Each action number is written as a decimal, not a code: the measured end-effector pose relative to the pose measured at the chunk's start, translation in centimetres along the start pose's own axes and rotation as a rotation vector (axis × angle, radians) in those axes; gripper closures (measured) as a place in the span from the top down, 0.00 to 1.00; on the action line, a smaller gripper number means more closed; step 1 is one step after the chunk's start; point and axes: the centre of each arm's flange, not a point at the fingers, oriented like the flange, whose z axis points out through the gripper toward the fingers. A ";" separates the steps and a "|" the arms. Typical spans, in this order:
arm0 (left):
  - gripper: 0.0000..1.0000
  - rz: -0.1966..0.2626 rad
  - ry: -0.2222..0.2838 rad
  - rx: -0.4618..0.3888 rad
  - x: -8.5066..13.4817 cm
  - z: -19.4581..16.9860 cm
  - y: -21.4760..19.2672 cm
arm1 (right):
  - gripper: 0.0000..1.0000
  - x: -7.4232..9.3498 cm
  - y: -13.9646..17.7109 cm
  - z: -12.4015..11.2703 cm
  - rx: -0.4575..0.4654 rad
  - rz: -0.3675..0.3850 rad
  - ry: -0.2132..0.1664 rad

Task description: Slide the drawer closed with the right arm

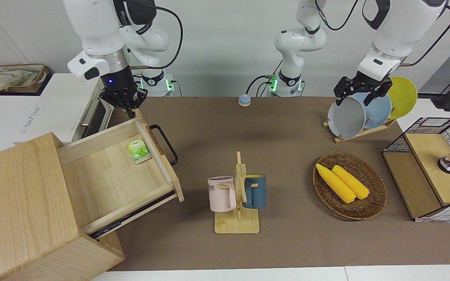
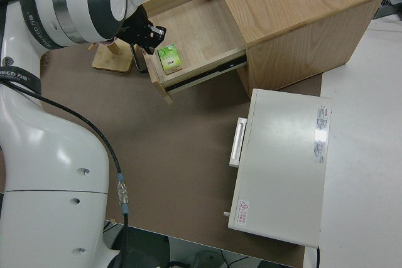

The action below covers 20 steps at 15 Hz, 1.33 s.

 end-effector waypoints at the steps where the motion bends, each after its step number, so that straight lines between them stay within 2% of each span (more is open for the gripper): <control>1: 1.00 0.000 0.000 0.000 0.0 0.0 0.0 | 0.01 0.0 0.0 0.0 0.000 0.000 0.000; 7: 1.00 0.000 0.000 0.000 0.0 0.0 0.0 | 0.01 -0.4 -0.2 -0.7 -0.003 -0.004 0.004; 11: 1.00 0.000 0.000 0.000 0.0 0.0 0.0 | 0.01 -1.7 -0.8 -3.1 -0.010 -0.013 0.036; 13: 1.00 0.000 0.000 0.000 0.0 0.0 0.0 | 0.01 -2.6 -1.8 -3.9 -0.014 -0.027 0.040; 14: 1.00 0.000 0.000 0.000 0.0 0.0 0.0 | 0.01 -2.8 -2.5 -4.0 -0.014 -0.019 0.039; 20: 1.00 0.000 0.000 0.000 0.0 0.0 0.0 | 0.01 -5.2 -9.7 -4.1 0.000 0.134 0.042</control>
